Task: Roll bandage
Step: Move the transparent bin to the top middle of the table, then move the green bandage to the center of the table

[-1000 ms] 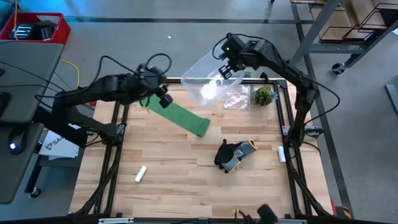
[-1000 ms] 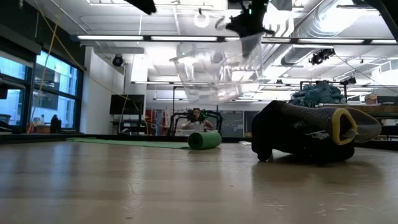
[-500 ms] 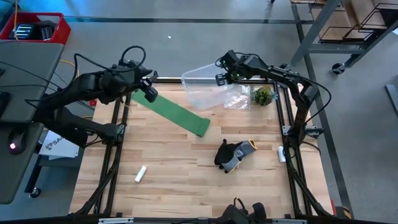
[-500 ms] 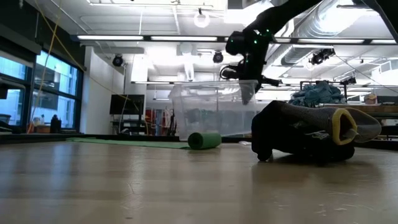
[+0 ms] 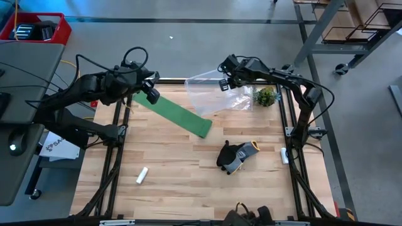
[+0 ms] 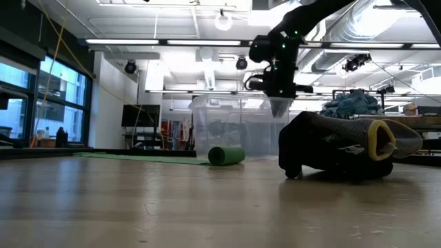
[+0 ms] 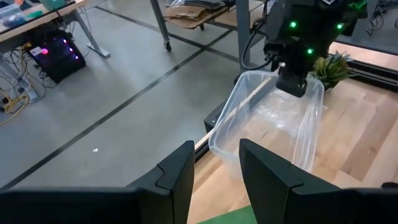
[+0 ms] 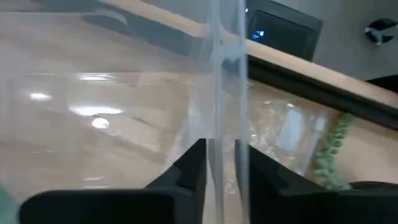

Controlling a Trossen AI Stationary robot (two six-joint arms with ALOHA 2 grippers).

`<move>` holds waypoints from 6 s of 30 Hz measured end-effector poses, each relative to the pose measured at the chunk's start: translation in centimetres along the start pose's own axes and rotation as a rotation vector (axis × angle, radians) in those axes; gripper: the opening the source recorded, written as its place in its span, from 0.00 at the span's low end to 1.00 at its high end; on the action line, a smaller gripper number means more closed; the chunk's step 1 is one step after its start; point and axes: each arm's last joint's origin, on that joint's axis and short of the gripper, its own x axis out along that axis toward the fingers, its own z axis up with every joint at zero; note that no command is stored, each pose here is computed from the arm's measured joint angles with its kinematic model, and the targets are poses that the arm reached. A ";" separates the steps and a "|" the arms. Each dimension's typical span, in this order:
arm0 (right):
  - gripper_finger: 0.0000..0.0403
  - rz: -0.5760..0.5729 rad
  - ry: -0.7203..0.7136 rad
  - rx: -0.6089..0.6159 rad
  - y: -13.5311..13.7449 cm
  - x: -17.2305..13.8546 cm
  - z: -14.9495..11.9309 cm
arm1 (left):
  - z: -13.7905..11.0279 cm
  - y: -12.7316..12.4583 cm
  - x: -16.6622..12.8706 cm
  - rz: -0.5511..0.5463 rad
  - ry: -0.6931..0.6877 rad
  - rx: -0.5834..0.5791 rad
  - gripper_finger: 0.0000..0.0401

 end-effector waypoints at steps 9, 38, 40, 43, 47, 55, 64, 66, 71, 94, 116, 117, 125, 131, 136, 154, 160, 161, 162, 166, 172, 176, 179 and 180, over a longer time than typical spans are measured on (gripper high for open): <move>0.45 -0.039 -0.021 -0.096 -0.4 -3.3 1.4 | -0.3 0.1 0.0 0.005 0.022 0.007 0.31; 0.47 0.467 0.128 0.479 13.4 -4.0 -16.3 | -3.6 -0.3 1.9 -0.230 0.334 -0.002 0.31; 0.46 0.450 0.147 0.552 12.7 -2.5 -16.6 | -3.9 -0.4 2.3 -0.262 0.360 -0.009 0.31; 0.46 0.461 0.176 0.619 12.4 -1.5 -16.8 | -4.2 -0.5 2.5 -0.292 0.378 -0.015 0.31; 0.46 0.436 0.203 0.651 12.7 -0.1 -16.9 | -4.1 -0.5 2.5 -0.298 0.372 -0.018 0.31; 0.46 0.475 0.229 0.720 13.7 3.1 -15.9 | -4.1 -0.5 2.5 -0.296 0.369 -0.028 0.31; 0.46 0.445 0.276 0.702 13.2 3.7 -15.5 | -4.1 -0.5 2.5 -0.293 0.371 -0.045 0.31; 0.46 0.456 0.281 0.709 13.4 3.9 -15.6 | -4.1 -0.5 2.5 -0.291 0.372 -0.054 0.31; 0.46 0.444 0.311 0.718 14.0 4.8 -16.4 | -4.1 -0.5 2.5 -0.290 0.372 -0.054 0.31; 0.03 0.431 0.263 0.602 14.6 4.7 -17.8 | -4.1 -0.5 2.5 -0.286 0.376 -0.078 0.31; 0.01 0.435 0.499 0.113 15.3 0.9 -22.9 | -4.3 -0.8 2.6 -0.322 0.403 -0.124 0.31; 0.01 0.418 0.502 0.097 15.0 0.8 -23.0 | -4.7 -1.0 2.9 -0.325 0.421 -0.135 0.31; 0.01 0.431 0.499 0.038 14.4 0.2 -22.3 | -9.6 -3.3 4.9 -0.411 0.658 -0.159 0.31; 0.01 0.508 0.466 0.008 14.0 -1.8 -21.6 | -9.0 -3.8 5.1 -0.445 0.572 -0.202 0.31; 0.01 0.526 0.413 0.030 13.3 -2.5 -20.2 | -8.5 -4.0 5.3 -0.437 0.506 -0.219 0.31; 0.01 0.532 0.372 0.031 13.1 -2.5 -19.5 | -22.1 -4.8 12.9 -0.223 0.700 -0.232 0.29; 0.01 0.534 0.372 0.033 13.1 -2.5 -19.5 | -24.2 -3.8 15.3 -0.155 0.747 -0.184 0.25; 0.01 0.534 0.372 0.033 13.1 -2.5 -19.5 | -24.3 -3.7 15.7 -0.144 0.730 -0.167 0.24; 0.01 0.534 0.372 0.033 13.1 -2.5 -19.5 | -24.4 -3.7 16.1 -0.133 0.721 -0.153 0.24; 0.01 0.535 0.373 0.030 13.1 -2.6 -19.6 | -24.8 -3.8 17.4 -0.125 0.705 -0.140 0.23; 0.01 0.485 0.387 0.028 12.9 -2.6 -20.2 | -26.1 -4.1 18.2 -0.111 0.794 -0.078 0.22; 0.01 0.430 0.401 0.020 12.5 -2.6 -20.7 | -26.9 -4.4 18.4 -0.125 0.874 -0.081 0.15; 0.01 0.377 0.424 0.024 12.2 -2.5 -21.1 | -27.0 -4.5 18.0 -0.124 0.905 -0.114 0.09; 0.01 0.364 0.430 0.023 12.1 -2.6 -21.3 | -27.0 -4.5 17.6 -0.126 0.922 -0.131 0.07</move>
